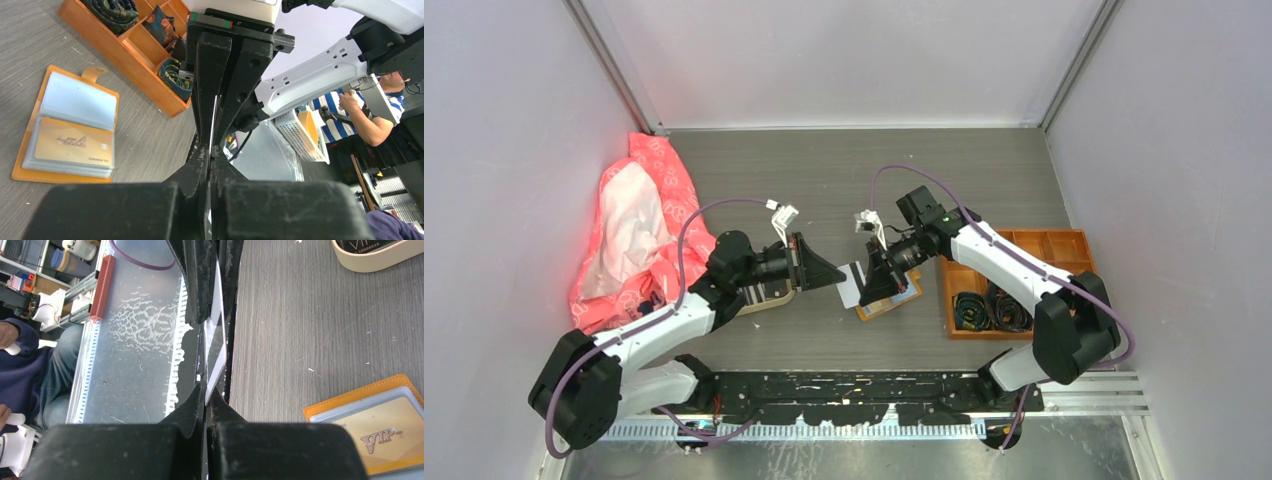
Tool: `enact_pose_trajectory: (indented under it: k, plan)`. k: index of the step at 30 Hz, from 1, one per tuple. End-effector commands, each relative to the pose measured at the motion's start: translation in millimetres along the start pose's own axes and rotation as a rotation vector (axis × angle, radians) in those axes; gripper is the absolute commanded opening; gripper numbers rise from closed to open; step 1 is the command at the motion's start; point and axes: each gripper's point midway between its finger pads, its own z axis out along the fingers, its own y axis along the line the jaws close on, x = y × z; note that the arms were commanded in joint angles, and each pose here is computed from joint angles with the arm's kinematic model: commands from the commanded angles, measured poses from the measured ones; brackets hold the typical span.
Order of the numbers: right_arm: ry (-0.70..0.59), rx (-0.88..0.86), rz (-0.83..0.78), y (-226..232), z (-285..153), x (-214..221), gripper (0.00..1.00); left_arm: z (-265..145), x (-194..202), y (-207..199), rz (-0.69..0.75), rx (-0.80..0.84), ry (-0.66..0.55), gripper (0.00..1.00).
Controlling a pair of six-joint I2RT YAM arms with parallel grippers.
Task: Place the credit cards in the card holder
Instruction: Insert the credit card into the card holder.
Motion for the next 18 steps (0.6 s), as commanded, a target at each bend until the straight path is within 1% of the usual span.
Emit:
enact_pose_trajectory:
  k: [1,3,5,7,8,11,12,14,15,18]
  plan:
    - [-0.013,0.009,-0.065,-0.8,-1.7,-14.9,0.06,4.3,-20.9,-19.5,0.071,0.065,-0.06,0.0]
    - [0.022,0.078,-0.078,-9.6,-6.1,-12.2,0.24,1.9,-21.6,-11.5,0.06,0.024,-0.087,0.0]
    - [0.084,0.205,-0.149,-25.6,-19.0,-10.0,0.4,-2.4,-15.7,1.2,0.03,-0.035,-0.097,0.0]
    - [0.128,0.377,-0.213,-48.9,-39.7,-10.7,0.5,-7.5,-7.2,17.4,-0.013,-0.104,-0.109,0.0]
    - [0.171,0.494,-0.237,-67.0,-54.4,-3.2,0.54,-10.3,-3.1,26.1,-0.035,-0.142,-0.115,0.0]
    - [0.287,0.745,-0.368,-108.6,-92.2,17.0,0.63,-18.3,11.2,49.8,-0.111,-0.248,-0.121,0.0]
    - [0.342,0.793,-0.414,-119.9,-100.8,26.4,0.65,-19.8,13.5,53.5,-0.128,-0.264,-0.125,0.0]
    - [0.443,0.849,-0.47,-137.8,-112.3,43.0,0.67,-20.6,13.2,58.0,-0.144,-0.282,-0.141,0.0]
    - [0.472,0.865,-0.471,-144.5,-114.9,47.5,0.67,-20.0,13.1,59.5,-0.15,-0.287,-0.145,0.0]
    - [0.524,0.9,-0.42,-161.8,-119.6,54.3,0.63,-16.9,11.4,62.3,-0.164,-0.286,-0.156,0.0]
